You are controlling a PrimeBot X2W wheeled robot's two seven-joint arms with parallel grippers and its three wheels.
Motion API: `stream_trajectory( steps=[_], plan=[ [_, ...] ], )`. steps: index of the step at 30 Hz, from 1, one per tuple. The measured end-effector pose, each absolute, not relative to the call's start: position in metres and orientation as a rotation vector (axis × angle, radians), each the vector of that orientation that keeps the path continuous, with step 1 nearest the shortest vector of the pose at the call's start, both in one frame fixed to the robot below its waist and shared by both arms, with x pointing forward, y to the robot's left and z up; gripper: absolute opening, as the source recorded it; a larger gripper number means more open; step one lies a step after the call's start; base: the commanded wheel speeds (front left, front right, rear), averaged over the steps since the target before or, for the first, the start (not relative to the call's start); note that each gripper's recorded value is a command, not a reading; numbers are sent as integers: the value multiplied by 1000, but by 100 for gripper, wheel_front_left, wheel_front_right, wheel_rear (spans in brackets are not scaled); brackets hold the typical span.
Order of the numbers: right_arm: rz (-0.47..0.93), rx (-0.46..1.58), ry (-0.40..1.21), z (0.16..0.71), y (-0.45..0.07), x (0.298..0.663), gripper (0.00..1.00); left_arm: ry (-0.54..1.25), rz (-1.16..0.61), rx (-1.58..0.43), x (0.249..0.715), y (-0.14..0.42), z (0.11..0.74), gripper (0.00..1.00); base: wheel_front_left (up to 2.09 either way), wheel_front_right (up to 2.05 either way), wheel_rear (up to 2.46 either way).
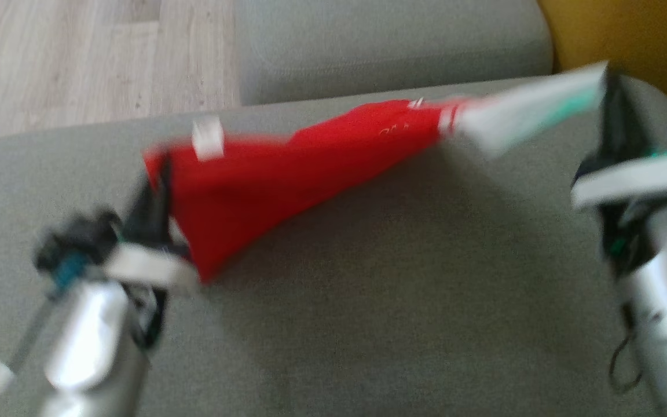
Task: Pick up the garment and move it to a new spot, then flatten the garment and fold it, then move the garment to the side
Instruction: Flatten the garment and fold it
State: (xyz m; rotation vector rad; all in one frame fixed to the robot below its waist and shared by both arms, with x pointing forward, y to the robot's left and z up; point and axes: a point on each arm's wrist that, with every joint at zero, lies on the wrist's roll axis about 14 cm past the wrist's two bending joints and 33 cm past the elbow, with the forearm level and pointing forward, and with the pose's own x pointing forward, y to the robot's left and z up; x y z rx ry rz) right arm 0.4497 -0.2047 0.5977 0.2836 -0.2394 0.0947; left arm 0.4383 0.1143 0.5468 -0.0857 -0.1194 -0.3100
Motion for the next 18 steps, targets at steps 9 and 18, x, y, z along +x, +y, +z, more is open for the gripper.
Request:
stream_trajectory(
  steps=[9,18],
  plan=[
    [273,280,-638,787,-193,430,0,-523,-370,11,444,119,736,0,0,0,0],
    [284,208,-509,772,-183,465,0,-383,-335,11,469,129,719,0,0,0,0]
  ],
)
